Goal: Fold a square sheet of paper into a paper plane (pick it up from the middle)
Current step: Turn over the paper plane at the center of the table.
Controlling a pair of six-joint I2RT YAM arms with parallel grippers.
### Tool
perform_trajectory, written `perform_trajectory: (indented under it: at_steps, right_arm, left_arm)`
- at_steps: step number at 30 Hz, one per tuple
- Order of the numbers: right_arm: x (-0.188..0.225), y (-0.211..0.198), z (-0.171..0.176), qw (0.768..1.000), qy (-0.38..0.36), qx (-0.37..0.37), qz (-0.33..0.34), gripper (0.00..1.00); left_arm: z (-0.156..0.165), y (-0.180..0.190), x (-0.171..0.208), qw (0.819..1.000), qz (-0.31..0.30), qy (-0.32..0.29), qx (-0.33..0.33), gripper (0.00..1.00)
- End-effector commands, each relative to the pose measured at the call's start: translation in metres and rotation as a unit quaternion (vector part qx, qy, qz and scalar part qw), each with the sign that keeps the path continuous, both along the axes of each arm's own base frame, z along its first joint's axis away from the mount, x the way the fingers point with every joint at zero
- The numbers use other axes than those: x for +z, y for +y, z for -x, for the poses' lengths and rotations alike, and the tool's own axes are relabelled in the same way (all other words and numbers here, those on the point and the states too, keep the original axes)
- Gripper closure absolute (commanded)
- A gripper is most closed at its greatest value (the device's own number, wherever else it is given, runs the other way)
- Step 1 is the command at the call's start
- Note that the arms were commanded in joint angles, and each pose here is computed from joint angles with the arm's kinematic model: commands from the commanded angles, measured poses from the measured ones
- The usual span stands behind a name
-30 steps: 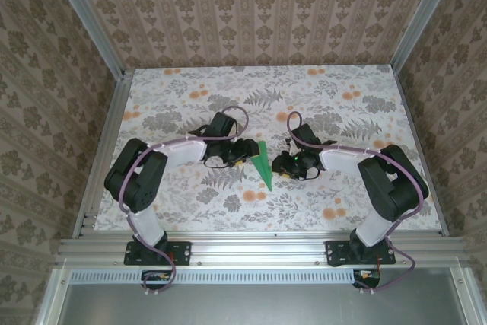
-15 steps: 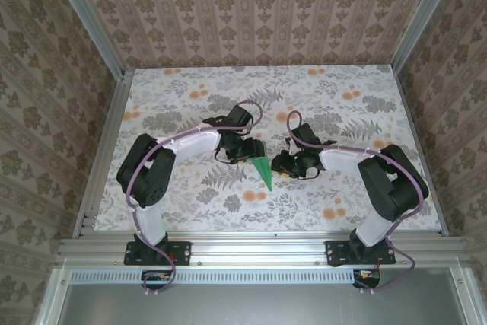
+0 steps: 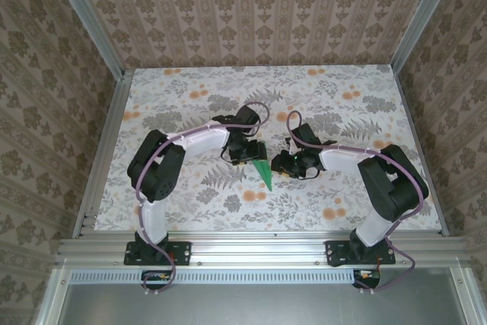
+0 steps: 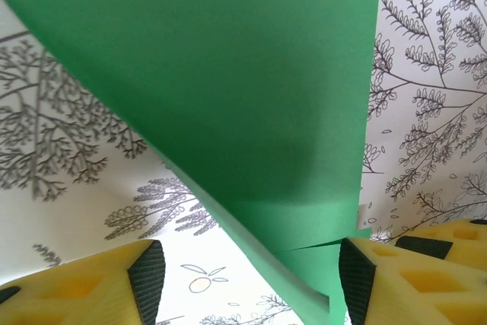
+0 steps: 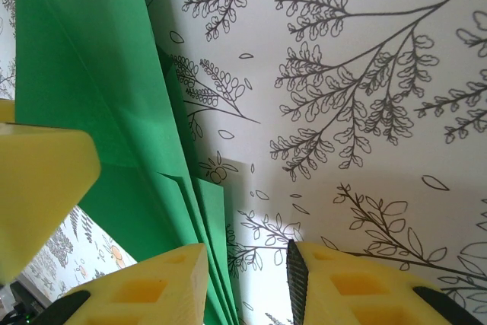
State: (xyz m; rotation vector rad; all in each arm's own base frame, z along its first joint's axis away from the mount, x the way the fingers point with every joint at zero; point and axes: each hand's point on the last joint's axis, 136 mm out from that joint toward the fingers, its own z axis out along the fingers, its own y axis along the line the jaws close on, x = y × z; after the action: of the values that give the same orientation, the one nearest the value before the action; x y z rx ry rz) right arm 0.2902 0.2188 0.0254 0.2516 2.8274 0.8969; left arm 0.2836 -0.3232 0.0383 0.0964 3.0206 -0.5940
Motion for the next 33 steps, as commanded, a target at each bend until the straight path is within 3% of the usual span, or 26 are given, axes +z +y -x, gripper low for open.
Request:
perform_trajectory:
  at_steps: [1,12,24,33]
  right_arm:
    - [0.000,-0.003,-0.001,1.000,-0.006,0.000,0.008,0.65]
    - [0.000,-0.003,-0.002,1.000,-0.006,-0.003,0.006,0.65]
    - [0.007,0.008,-0.004,1.000,-0.009,0.003,-0.026,0.64]
    - [0.013,0.016,-0.006,0.999,-0.018,0.011,-0.045,0.60]
  left_arm:
    - [0.006,-0.003,-0.006,1.000,-0.011,0.013,-0.020,0.39]
    - [0.006,0.003,0.007,1.000,0.001,-0.013,-0.020,0.61]
    - [0.009,0.007,0.013,0.999,0.033,-0.025,-0.009,1.00]
    - [0.007,0.016,0.014,0.994,0.100,-0.040,0.000,1.00]
